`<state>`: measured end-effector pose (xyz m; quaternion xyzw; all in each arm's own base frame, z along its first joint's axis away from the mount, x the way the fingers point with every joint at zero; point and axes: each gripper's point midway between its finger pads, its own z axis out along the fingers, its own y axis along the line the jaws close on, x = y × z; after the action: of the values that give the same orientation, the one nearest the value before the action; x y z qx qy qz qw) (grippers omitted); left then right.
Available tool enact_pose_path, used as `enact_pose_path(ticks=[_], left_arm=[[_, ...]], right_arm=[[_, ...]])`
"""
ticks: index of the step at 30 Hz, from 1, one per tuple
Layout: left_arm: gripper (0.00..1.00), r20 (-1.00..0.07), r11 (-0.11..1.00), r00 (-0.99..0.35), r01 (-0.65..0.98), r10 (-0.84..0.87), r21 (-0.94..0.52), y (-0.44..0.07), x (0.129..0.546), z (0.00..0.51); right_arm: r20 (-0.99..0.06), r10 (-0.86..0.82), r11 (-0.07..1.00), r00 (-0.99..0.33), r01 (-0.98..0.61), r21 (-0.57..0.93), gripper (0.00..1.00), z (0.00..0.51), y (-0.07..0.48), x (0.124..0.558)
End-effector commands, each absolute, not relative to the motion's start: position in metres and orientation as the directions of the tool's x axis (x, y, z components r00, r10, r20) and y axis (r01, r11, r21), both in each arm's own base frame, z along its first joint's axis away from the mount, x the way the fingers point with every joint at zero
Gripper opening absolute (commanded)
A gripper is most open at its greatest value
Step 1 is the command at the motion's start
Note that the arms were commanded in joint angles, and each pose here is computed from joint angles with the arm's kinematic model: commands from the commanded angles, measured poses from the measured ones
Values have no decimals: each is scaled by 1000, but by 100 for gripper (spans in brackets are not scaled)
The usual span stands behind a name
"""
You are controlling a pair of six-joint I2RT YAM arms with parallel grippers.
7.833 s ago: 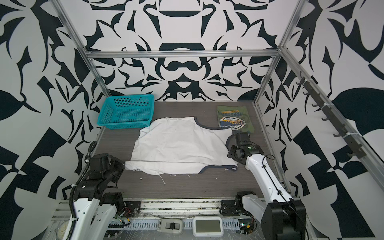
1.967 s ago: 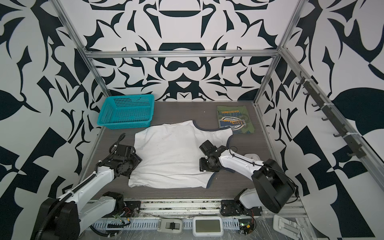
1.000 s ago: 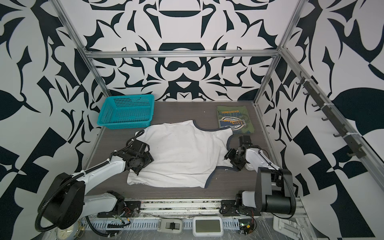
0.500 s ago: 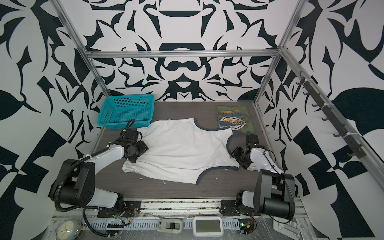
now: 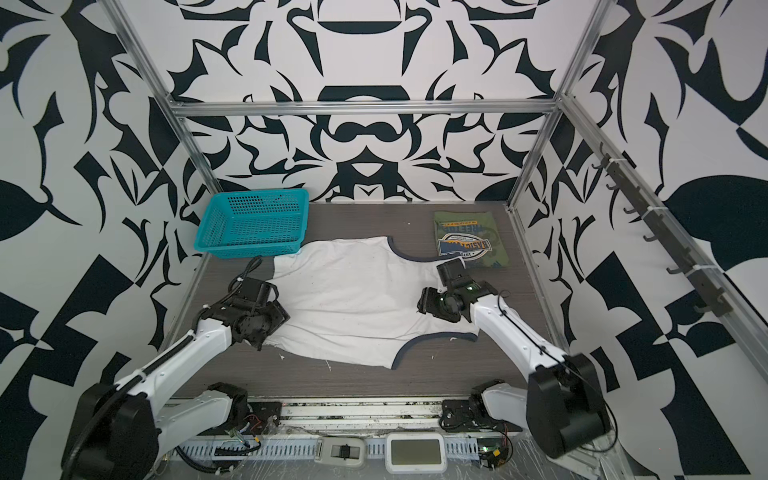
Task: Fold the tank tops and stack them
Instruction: 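Grasp the near edge of the tank top with both grippers, then lift the near edge with both grippers and fold it over toward the far edge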
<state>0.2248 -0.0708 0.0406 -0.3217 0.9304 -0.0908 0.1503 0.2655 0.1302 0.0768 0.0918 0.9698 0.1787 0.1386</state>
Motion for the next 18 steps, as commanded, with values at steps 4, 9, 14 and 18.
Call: enact_pose_path(ticks=[4, 9, 14, 18], left_arm=[[76, -134, 794, -786, -576, -603, -195, -81, 201, 16], [77, -116, 757, -749, -642, -653, -122, -64, 175, 4], [75, -81, 691, -689, -701, -720, -179, -62, 144, -2], [75, -111, 656, -649, -729, -753, -196, -59, 125, 6]], right_arm=[[-194, 180, 942, -964, 113, 316, 64, 47, 148, 280], [-103, 202, 963, -974, 178, 201, 60, 19, 130, 252], [-43, 244, 967, -969, 240, 89, 60, 4, 101, 210], [-27, 293, 954, -956, 291, 74, 61, -1, 89, 185]])
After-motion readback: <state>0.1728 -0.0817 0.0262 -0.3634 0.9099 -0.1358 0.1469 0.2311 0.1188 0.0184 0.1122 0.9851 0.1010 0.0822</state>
